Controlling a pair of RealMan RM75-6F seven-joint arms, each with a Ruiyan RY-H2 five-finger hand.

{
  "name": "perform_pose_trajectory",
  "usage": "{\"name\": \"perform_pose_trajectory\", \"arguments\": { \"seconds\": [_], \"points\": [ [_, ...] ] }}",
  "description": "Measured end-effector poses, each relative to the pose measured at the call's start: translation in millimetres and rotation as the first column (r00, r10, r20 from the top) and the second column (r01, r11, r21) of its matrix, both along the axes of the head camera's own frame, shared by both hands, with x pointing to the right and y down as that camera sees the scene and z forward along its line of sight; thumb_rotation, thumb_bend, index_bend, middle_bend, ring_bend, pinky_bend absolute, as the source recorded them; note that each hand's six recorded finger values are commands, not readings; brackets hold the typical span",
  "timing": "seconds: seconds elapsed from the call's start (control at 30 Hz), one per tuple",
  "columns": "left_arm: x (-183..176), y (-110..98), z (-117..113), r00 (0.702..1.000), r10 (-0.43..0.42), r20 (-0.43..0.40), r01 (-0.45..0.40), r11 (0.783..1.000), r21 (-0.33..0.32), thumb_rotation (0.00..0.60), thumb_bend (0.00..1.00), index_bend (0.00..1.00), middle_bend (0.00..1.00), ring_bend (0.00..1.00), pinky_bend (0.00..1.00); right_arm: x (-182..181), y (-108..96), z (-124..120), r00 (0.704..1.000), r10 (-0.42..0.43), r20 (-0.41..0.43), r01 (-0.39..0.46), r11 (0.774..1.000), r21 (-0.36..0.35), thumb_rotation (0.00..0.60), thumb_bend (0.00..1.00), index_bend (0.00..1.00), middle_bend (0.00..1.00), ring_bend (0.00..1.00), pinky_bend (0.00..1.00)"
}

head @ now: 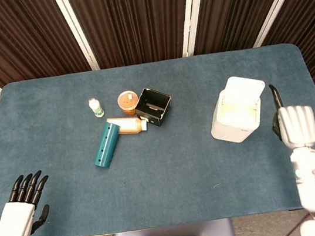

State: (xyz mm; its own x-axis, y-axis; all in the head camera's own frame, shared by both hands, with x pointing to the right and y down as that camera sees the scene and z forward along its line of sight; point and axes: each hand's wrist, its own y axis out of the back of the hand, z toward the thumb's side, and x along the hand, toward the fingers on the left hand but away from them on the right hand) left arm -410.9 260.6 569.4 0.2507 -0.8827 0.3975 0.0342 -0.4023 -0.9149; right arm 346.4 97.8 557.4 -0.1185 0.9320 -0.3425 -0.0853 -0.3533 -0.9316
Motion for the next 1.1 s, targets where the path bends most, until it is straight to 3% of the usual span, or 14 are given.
{"name": "perform_pose_trajectory", "arguments": {
  "seconds": [0.2,0.4,0.77,1.1],
  "points": [
    [0.7,0.0,3.2,1.000,0.011,-0.002,-0.011,1.000,-0.017,0.600,0.45,0.00,0.00,0.00,0.00,-25.8,-50.8,12.7,0.999,0.031,-0.028,-0.033,0.994,-0.105,0.600,1.00,0.27,1.00,1.00,1.00],
    [1.4,0.5,7.5,1.000,0.018,0.002,-0.018,0.999,-0.036,0.600,0.45,0.00,0.00,0.00,0.00,-42.5,-83.3,21.3,0.998,-0.009,-0.064,0.001,0.993,-0.120,0.600,1.00,0.28,1.00,1.00,1.00],
    [1.9,0.3,9.8,1.000,0.014,0.013,-0.013,0.999,-0.037,0.600,0.45,0.00,0.00,0.00,0.00,-23.9,-86.5,47.3,0.996,0.036,-0.087,-0.052,0.979,-0.195,0.600,1.00,0.33,1.00,1.00,1.00],
    [3.6,1.7,8.7,1.000,0.017,0.013,-0.017,0.999,-0.030,0.600,0.45,0.00,0.00,0.00,0.00,-27.5,-68.5,34.8,1.000,-0.027,-0.015,0.023,0.974,-0.227,0.600,1.00,0.34,1.00,1.00,1.00]
  ]
}}
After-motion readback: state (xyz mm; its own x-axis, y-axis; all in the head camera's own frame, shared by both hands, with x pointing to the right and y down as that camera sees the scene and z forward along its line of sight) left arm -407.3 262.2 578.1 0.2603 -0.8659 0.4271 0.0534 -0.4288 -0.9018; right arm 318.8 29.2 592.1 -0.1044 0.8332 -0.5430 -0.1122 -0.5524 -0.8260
